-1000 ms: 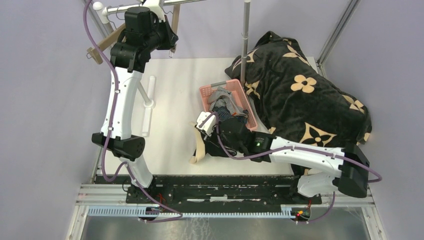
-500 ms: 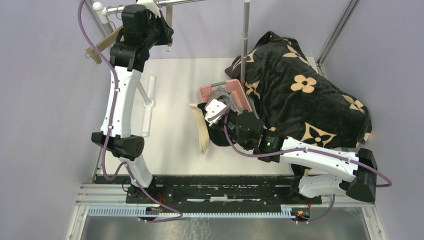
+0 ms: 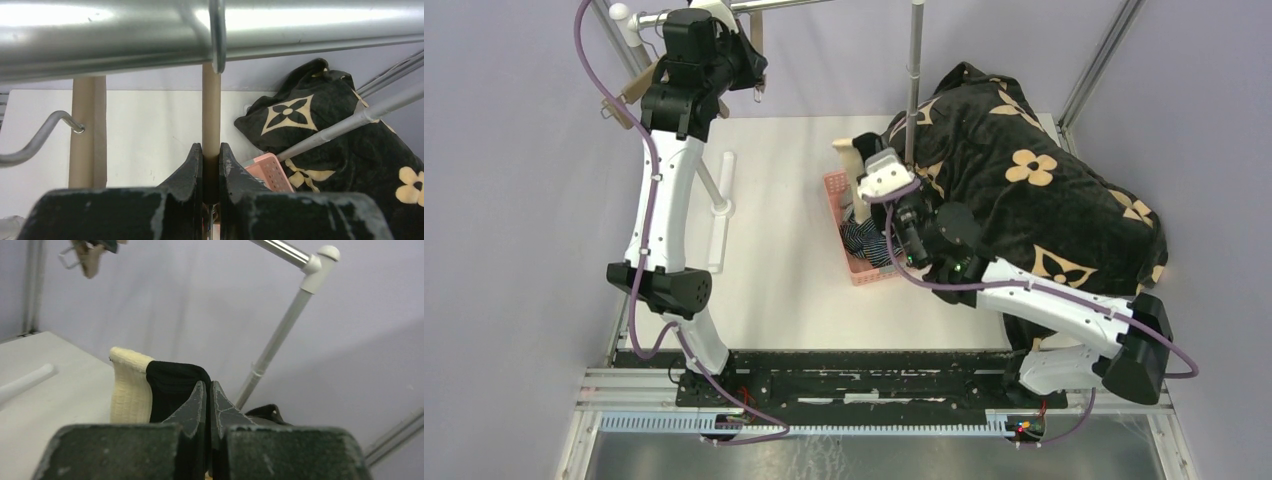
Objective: Remove the underwear clipped to the hanger
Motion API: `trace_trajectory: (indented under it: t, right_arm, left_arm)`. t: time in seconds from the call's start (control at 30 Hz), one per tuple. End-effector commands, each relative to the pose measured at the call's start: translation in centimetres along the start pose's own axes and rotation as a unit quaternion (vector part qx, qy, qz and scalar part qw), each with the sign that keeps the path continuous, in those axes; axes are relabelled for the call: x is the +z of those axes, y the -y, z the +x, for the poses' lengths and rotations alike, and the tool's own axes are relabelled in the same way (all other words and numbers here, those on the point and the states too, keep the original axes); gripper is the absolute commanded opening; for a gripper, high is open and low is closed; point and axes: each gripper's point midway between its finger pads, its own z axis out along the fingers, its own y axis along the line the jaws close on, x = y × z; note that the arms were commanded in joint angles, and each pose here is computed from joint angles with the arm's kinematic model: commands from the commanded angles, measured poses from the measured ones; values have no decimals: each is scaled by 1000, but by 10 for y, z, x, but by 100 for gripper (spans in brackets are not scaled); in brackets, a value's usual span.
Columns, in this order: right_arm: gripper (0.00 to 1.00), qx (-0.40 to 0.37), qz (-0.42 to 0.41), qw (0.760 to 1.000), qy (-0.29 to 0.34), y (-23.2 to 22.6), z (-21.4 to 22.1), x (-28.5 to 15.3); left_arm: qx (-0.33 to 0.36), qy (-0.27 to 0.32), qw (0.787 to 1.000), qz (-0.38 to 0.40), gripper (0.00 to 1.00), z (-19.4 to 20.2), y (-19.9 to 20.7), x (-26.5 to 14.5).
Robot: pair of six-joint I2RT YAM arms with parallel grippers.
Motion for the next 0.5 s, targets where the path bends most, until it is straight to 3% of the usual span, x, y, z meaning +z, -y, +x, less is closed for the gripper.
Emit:
trace_trajectory:
  t: [0.0,0.17,0.37,0.47]
  right_arm:
    - [1,21,95,995,-9,53,8,30]
    - [1,78,69,993,-57,54,61,49]
    - [1,96,32,992,-82,27,90,47]
    - [1,100,16,991,-89,19,95,45]
  left_arm:
    - [-14,42,999,29,7,-26,13,-5]
    - [-11,34,999,26,7,-20,11,0]
    - [-10,16,999,27,9,-9,9,9]
    - [-9,8,1000,24,24,-2,7,11]
